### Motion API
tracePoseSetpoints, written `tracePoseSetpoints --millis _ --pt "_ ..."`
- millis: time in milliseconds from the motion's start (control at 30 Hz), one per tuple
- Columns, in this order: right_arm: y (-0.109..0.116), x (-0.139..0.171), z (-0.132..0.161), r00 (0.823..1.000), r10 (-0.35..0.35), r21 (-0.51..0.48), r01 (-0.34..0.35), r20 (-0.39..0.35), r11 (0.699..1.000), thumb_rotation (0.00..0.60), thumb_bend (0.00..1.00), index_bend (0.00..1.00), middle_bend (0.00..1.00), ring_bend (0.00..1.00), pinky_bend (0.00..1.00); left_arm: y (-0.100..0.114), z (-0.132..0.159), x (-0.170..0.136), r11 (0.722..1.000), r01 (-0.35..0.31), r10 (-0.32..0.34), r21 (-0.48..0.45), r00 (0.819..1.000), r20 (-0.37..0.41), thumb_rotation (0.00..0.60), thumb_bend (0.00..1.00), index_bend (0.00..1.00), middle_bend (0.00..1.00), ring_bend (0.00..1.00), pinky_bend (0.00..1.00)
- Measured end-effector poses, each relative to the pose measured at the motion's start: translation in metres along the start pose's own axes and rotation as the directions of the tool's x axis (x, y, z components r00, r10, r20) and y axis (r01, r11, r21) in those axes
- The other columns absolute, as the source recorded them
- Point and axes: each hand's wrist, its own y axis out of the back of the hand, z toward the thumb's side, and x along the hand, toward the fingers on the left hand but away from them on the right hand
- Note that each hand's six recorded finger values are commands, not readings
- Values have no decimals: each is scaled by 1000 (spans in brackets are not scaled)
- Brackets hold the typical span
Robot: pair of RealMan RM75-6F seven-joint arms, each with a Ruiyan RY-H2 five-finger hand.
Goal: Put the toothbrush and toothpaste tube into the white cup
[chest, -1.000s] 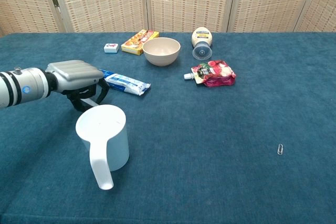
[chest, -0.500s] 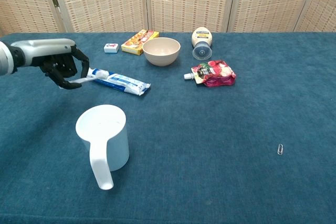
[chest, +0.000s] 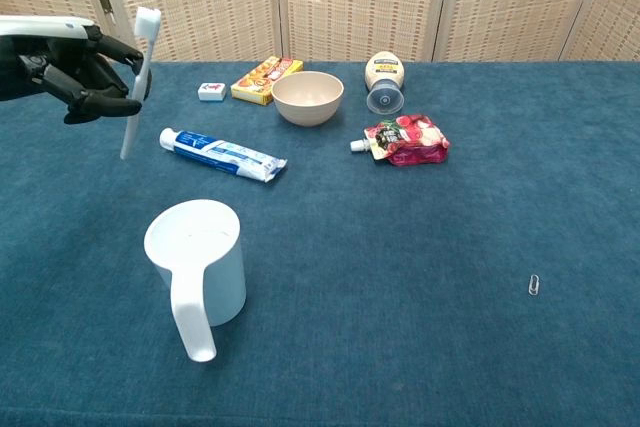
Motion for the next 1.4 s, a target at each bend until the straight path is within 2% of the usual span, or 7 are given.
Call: tracePoseSetpoints --millis 133,267,467,633,900,1233,1400 --pt "0 0 2 1000 -5 -1 5 -4 1000 600 230 93 132 54 34 -12 20 -12 994 87 -80 -59 992 102 600 408 647 931 838 814" --pt "1 2 1 1000 -10 -1 10 0 1000 600 230 93 132 54 34 -27 40 -28 982 181 -168 -50 964 204 600 408 647 930 838 814" --pt "1 4 0 1000 -11 -2 11 7 1000 600 230 93 132 55 34 -46 43 -42 967 256 -246 -14 942 229 600 407 647 928 835 814" --pt "2 3 1 1000 -15 -5 15 1 1000 600 230 93 132 55 34 -58 37 -42 962 273 -270 16 939 211 600 408 645 928 834 813" --pt "2 4 1 1000 -16 -5 16 1 1000 600 230 93 132 54 34 -73 34 -38 952 302 -287 -47 936 204 600 408 645 928 831 813" --pt "6 6 0 1000 -25 -5 25 5 1000 600 230 93 132 58 34 -81 25 -23 963 267 -260 -20 950 174 600 408 633 912 810 809" --pt "5 6 0 1000 -25 -7 25 3 1000 600 230 93 132 60 34 -83 20 -19 969 245 -246 25 957 156 600 408 557 888 787 732"
